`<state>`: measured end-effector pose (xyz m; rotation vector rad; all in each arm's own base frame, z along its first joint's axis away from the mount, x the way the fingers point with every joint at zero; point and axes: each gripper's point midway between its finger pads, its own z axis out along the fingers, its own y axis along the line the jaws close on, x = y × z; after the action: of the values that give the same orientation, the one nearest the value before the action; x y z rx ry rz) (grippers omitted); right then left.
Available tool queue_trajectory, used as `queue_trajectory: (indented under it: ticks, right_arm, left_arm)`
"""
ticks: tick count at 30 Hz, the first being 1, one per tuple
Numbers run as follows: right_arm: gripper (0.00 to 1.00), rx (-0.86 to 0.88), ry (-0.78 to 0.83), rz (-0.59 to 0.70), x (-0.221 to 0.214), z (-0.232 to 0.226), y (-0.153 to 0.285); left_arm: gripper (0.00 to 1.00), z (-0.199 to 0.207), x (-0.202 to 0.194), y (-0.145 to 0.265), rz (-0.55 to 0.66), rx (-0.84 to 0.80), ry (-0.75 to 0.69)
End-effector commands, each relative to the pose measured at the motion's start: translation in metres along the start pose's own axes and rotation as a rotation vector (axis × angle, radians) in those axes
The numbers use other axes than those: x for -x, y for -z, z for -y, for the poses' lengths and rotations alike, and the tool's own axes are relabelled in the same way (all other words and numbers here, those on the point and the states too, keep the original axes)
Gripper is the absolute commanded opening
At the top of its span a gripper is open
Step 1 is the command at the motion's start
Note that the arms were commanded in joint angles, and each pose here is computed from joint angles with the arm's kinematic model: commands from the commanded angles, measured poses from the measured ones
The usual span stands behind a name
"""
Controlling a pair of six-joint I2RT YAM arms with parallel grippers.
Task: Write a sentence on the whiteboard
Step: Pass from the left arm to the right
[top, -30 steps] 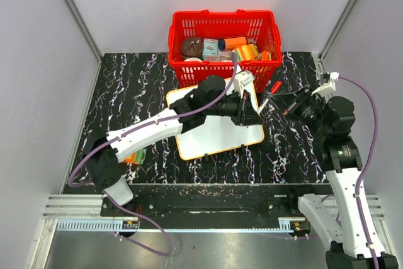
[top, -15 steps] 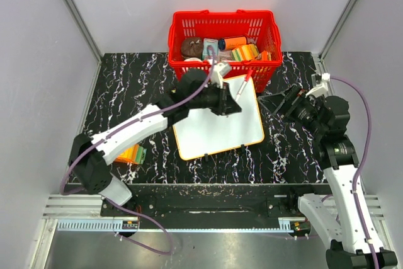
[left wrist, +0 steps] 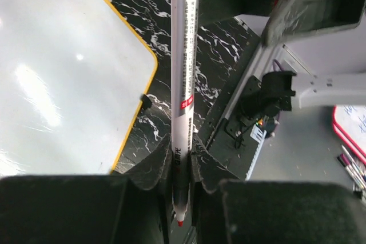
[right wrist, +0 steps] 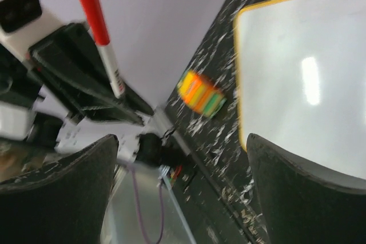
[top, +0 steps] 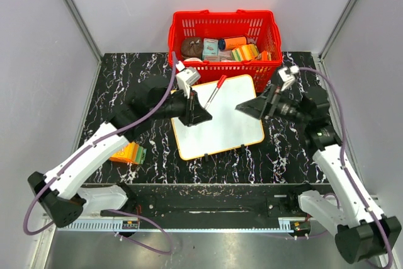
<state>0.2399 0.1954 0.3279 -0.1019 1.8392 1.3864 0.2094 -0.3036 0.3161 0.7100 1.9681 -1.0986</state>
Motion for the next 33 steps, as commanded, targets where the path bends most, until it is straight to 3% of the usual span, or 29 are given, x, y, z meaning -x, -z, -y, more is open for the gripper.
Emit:
queue_trajectory:
  ticks: [1,6,9,18,33]
  right_arm:
    - [0.99,0.263,0.149,-0.072,-0.015,-0.076,-0.019]
    - [0.85,0.354,0.128,-0.094,-0.028,-0.094,-0.04]
    - [0.79,0.388,0.148,-0.038,-0.023,-0.102,-0.044]
    - [0.64,0.447,0.162,-0.06,-0.033,-0.107,-0.05]
    - [0.62,0.528,0.179,-0.114,-0.055,-0.113,-0.034]
  left_arm:
    - [0.0,0.025,-0.012,0.021,-0.028,-0.12,-0.061]
    - [0.0,0.049,-0.016,0.031,-0.045,-0.236,-0.095]
    - [0.0,0.059,-0.021,0.03,-0.062,-0.277,-0.106]
    - [0.0,0.064,-0.022,0.021,-0.079,-0.279,-0.108]
    - [0.0,0.067,-0.019,0.024,-0.068,-0.29,-0.13]
